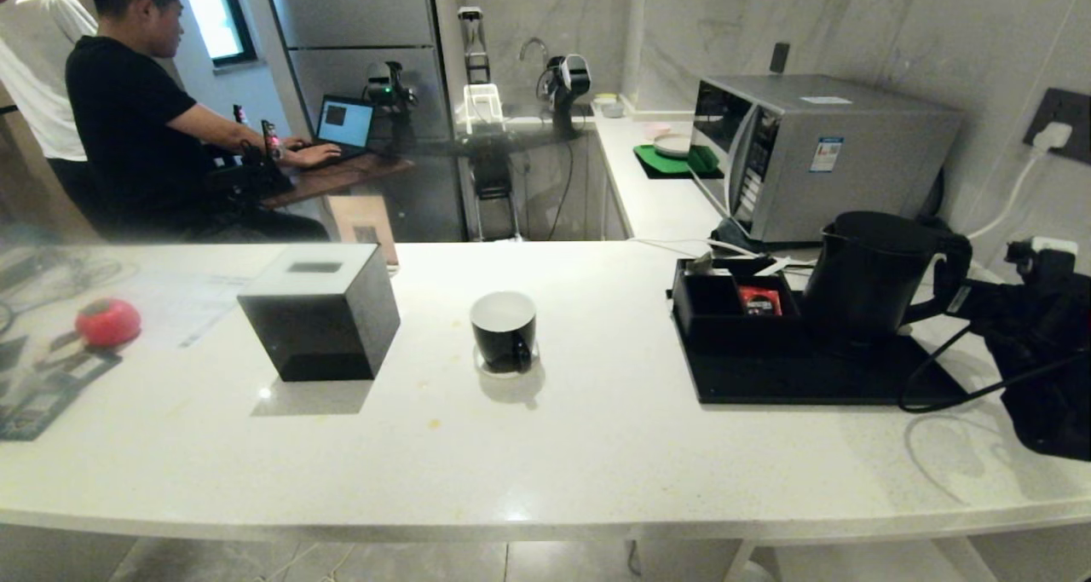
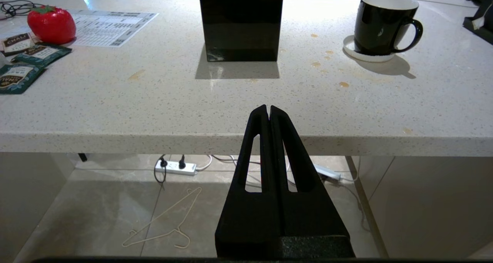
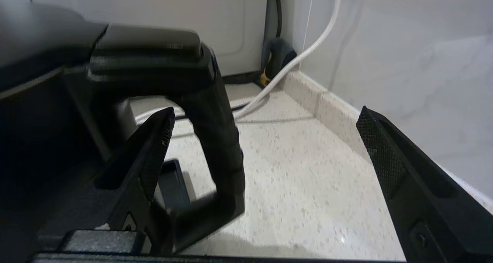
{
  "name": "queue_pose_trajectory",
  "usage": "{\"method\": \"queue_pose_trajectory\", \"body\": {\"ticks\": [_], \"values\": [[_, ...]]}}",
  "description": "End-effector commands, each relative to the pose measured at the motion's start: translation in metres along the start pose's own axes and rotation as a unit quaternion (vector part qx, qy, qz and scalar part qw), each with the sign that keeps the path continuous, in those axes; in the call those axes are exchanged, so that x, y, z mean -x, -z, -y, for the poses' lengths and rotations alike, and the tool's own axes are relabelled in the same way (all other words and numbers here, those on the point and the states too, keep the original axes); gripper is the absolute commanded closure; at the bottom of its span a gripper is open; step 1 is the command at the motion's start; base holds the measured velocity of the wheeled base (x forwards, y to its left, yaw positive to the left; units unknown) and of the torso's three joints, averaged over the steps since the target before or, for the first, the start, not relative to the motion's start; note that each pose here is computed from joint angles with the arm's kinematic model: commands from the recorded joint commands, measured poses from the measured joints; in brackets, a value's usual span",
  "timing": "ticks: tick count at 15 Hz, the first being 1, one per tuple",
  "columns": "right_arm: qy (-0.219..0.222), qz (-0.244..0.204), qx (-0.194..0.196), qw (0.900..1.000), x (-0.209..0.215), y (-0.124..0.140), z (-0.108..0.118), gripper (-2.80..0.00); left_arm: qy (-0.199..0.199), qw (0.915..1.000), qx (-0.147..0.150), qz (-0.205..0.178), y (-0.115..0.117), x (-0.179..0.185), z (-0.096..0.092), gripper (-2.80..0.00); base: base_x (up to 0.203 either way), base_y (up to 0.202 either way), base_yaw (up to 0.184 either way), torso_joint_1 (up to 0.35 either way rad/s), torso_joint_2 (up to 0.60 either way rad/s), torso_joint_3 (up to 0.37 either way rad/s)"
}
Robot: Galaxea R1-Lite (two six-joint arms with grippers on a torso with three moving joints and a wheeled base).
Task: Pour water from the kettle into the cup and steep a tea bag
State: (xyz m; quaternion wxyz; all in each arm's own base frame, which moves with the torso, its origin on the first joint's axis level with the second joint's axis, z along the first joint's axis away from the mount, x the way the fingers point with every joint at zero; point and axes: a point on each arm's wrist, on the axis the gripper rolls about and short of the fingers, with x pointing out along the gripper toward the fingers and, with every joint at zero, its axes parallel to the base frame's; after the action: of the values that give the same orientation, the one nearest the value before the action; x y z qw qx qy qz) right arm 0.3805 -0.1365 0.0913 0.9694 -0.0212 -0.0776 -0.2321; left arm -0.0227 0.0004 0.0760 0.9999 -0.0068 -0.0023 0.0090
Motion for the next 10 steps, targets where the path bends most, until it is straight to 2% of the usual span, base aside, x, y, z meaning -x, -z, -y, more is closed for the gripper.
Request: {"method": "queue_pose_trajectory", "body": {"ticks": [1, 10], "values": [[0.001, 0.028, -0.003, 1.0, -0.004, -0.004, 0.0, -2.8, 0.0, 1.0, 0.0, 0.0, 0.0, 0.0, 0.0, 0.0, 0.0, 0.0, 0.0, 0.0, 0.0, 0.0], [0.006, 0.041, -0.003, 0.999, -0.018, 0.003, 0.002, -2.8, 0.0, 1.0, 0.0, 0.0, 0.0, 0.0, 0.0, 0.0, 0.0, 0.0, 0.0, 0.0, 0.0, 0.0]]}}
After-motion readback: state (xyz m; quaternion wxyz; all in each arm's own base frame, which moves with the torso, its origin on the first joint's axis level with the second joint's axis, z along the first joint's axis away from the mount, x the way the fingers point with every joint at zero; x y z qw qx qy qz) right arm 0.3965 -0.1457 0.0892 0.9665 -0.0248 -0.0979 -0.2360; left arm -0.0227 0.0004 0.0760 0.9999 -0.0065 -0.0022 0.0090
